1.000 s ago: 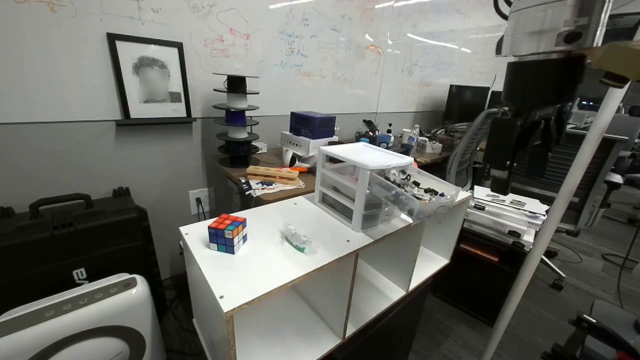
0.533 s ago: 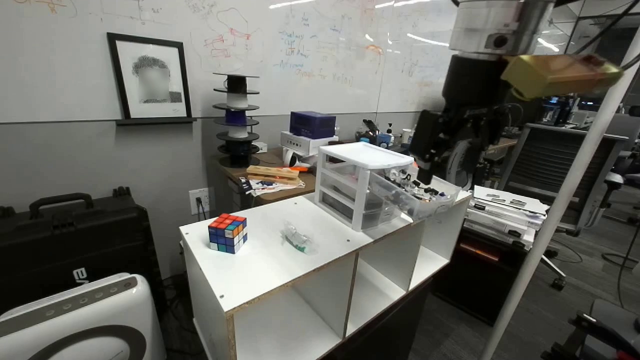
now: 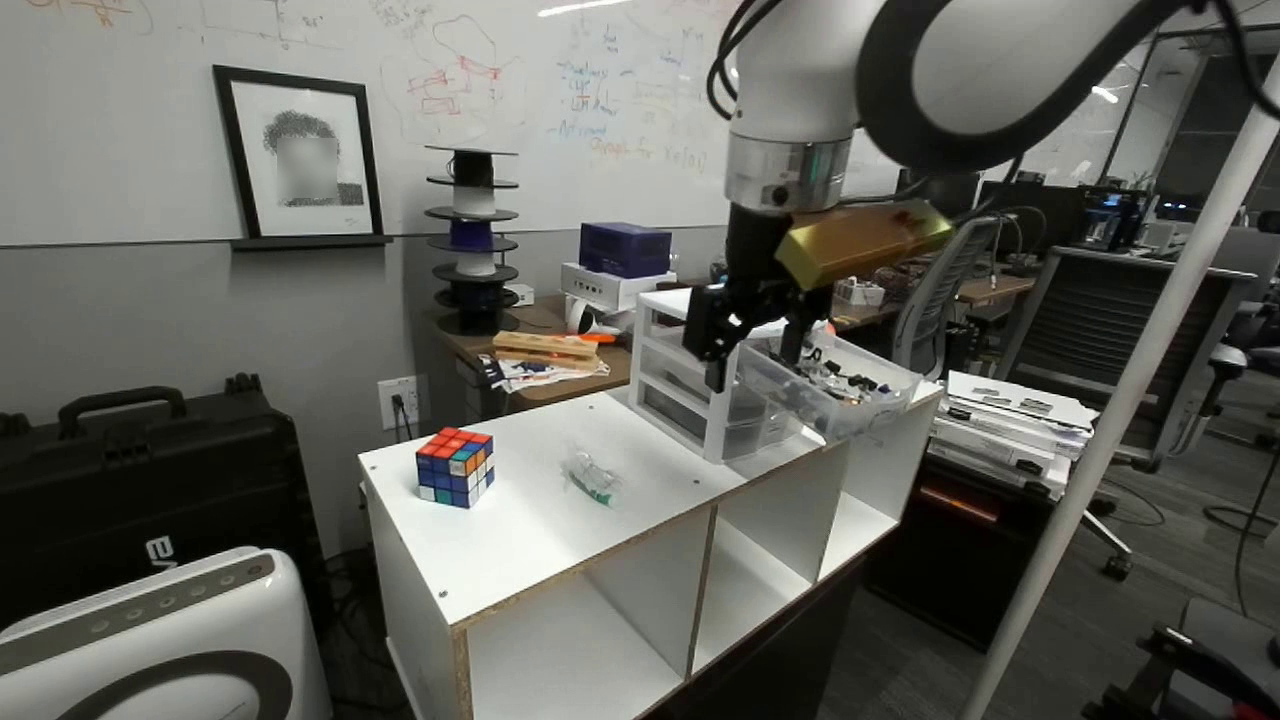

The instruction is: Pick up the two objects from table, put them in the drawer and close the drawer.

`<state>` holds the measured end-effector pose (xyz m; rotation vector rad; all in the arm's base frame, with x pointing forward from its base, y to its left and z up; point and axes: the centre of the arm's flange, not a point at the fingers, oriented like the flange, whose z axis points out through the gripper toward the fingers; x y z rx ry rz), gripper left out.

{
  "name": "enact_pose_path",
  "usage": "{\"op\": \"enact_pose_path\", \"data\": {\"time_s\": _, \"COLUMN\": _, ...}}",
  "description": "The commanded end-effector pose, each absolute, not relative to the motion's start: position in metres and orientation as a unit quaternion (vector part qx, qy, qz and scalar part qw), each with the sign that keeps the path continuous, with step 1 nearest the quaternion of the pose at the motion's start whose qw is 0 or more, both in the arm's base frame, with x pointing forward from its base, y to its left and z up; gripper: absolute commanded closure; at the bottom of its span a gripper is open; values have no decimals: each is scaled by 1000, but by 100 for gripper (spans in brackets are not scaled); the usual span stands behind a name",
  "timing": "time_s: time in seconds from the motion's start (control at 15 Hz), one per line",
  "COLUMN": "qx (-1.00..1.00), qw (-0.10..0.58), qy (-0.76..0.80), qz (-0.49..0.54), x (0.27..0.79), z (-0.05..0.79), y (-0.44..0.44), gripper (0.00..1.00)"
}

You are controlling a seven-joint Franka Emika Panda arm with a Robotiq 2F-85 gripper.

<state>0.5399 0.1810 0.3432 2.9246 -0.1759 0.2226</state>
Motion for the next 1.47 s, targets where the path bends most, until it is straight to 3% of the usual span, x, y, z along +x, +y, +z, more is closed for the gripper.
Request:
{"op": "enact_pose_path", "data": {"time_s": 0.0, "qx": 990, "qw": 109, "qy": -34, "qz": 87, "x": 594, "z": 325, "y": 233, "gripper": 0}}
{"op": "enact_pose_path", "data": {"time_s": 0.33, "qx": 992, "qw": 89, "qy": -20, "qz": 89, "x": 612, "z": 286, "y": 273, "gripper": 0}}
{"op": "enact_pose_path", "data": {"time_s": 1.4, "qx": 990, "qw": 95, "qy": -34, "qz": 102, "x": 669, "z": 196, "y": 288, "gripper": 0}}
